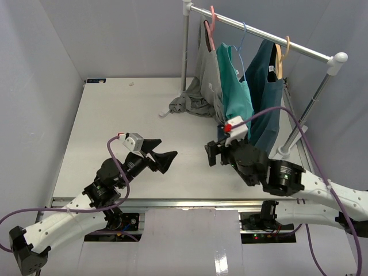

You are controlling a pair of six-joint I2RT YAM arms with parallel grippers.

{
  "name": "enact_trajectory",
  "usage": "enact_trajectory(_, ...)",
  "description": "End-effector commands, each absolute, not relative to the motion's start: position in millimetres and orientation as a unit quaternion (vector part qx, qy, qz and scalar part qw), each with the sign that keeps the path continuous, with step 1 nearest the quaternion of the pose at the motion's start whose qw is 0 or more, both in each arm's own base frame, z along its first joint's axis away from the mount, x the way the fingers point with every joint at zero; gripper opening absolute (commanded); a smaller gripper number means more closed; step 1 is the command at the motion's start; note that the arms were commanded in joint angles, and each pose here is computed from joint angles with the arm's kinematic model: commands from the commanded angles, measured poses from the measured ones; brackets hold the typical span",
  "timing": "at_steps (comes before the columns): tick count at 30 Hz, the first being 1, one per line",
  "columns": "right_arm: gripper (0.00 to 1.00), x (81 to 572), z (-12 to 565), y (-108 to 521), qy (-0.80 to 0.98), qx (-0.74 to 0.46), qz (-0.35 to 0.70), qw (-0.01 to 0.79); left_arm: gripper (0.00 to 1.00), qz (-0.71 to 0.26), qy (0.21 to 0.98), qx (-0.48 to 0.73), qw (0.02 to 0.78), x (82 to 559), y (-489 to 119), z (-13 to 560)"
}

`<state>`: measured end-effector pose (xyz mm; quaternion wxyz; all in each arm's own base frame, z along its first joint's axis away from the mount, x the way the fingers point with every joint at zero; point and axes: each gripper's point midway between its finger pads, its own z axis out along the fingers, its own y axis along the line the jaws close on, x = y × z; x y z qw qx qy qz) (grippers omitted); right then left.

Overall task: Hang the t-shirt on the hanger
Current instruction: Reset both arms

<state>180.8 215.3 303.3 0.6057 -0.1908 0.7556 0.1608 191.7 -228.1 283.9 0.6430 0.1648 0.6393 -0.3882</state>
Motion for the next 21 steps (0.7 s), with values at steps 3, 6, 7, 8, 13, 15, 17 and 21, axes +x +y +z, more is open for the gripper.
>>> enact_trajectory(3,0.90,172.9,293.5,208.8,0.722,-0.146,0.239,0.633,0.98,-0.409,0.620,0.189,0.642,171.1,-230.9,300.9)
enact_trajectory(6,0.90,169.2,288.9,210.4,0.733,-0.156,0.238,0.618,0.98,-0.412,0.604,0.187,0.656,164.6,-224.9,308.4)
enact_trajectory(7,0.90,169.2,288.0,209.1,0.736,-0.157,0.234,0.616,0.98,-0.412,0.599,0.185,0.661,163.7,-223.2,310.3)
enact_trajectory(8,0.90,169.3,287.7,207.7,0.736,-0.154,0.234,0.616,0.98,-0.415,0.595,0.185,0.664,162.0,-222.0,310.6)
enact_trajectory(13,0.90,170.2,283.1,204.6,0.734,-0.147,0.234,0.620,0.98,-0.421,0.582,0.187,0.670,157.3,-221.0,310.4)
enact_trajectory(15,0.90,169.9,283.2,204.0,0.733,-0.146,0.237,0.621,0.98,-0.421,0.583,0.188,0.669,156.9,-221.9,309.6)
enact_trajectory(17,0.90,169.3,284.0,204.0,0.731,-0.146,0.240,0.622,0.98,-0.418,0.586,0.190,0.667,157.8,-223.0,308.1)
enact_trajectory(21,0.90,169.8,283.8,202.8,0.729,-0.143,0.240,0.625,0.98,-0.412,0.593,0.189,0.665,161.0,-224.5,304.5)
